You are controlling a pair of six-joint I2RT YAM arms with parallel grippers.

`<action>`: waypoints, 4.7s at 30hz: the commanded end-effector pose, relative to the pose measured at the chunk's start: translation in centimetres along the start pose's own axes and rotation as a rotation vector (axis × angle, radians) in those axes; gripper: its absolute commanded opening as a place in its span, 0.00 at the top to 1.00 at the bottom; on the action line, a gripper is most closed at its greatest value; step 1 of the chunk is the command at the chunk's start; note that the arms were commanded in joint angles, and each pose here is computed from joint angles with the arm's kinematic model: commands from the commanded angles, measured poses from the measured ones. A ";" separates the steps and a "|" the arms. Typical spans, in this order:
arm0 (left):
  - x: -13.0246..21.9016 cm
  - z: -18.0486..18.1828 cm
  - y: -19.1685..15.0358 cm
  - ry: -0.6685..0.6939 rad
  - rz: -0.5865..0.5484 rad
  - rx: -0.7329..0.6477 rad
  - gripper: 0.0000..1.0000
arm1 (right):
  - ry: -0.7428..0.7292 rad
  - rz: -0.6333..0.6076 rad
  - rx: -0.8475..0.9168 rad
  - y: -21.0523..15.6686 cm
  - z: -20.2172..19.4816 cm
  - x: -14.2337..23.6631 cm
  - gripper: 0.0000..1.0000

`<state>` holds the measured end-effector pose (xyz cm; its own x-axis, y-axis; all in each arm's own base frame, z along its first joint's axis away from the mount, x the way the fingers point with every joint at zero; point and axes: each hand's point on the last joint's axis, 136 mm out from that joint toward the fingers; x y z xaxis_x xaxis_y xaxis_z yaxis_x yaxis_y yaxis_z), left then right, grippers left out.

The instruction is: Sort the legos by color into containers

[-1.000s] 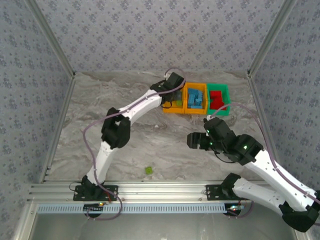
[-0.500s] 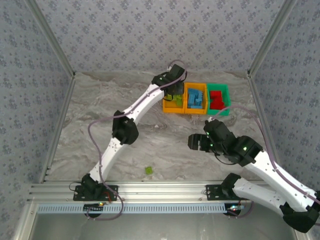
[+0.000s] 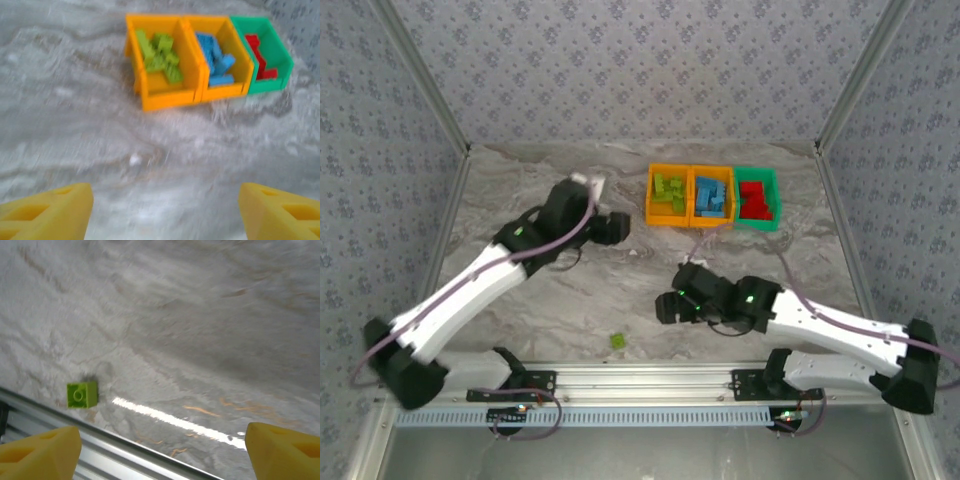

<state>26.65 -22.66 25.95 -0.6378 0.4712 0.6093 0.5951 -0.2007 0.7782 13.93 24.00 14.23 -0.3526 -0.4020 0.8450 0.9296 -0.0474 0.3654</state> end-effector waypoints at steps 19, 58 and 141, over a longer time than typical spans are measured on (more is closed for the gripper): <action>7.8 2.4 -25.4 -0.015 0.602 0.380 0.02 | 0.012 0.234 0.226 -8.2 9.8 -12.1 0.21; 5.5 -5.5 -9.9 -0.521 0.093 0.341 0.01 | 0.189 -0.160 -0.015 8.6 4.7 -1.2 0.69; -4.0 28.7 -9.2 0.712 -0.299 -0.035 0.01 | -0.476 -0.855 -0.051 22.1 -30.0 -2.4 0.00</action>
<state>34.12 2.72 7.60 -0.8497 -0.2159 0.4810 0.5154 -0.1484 0.8440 37.91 -3.48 7.41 -0.8892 0.2007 0.4112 0.3698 -0.2144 0.9041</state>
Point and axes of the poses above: each hand's point on the last joint's axis, 136 mm out from that joint toward the fingers, its own x axis back along the fingers, its own z axis along the line the jaws close on, y = z × x, and after that the axes turned 11 degrees about -x, right-handed
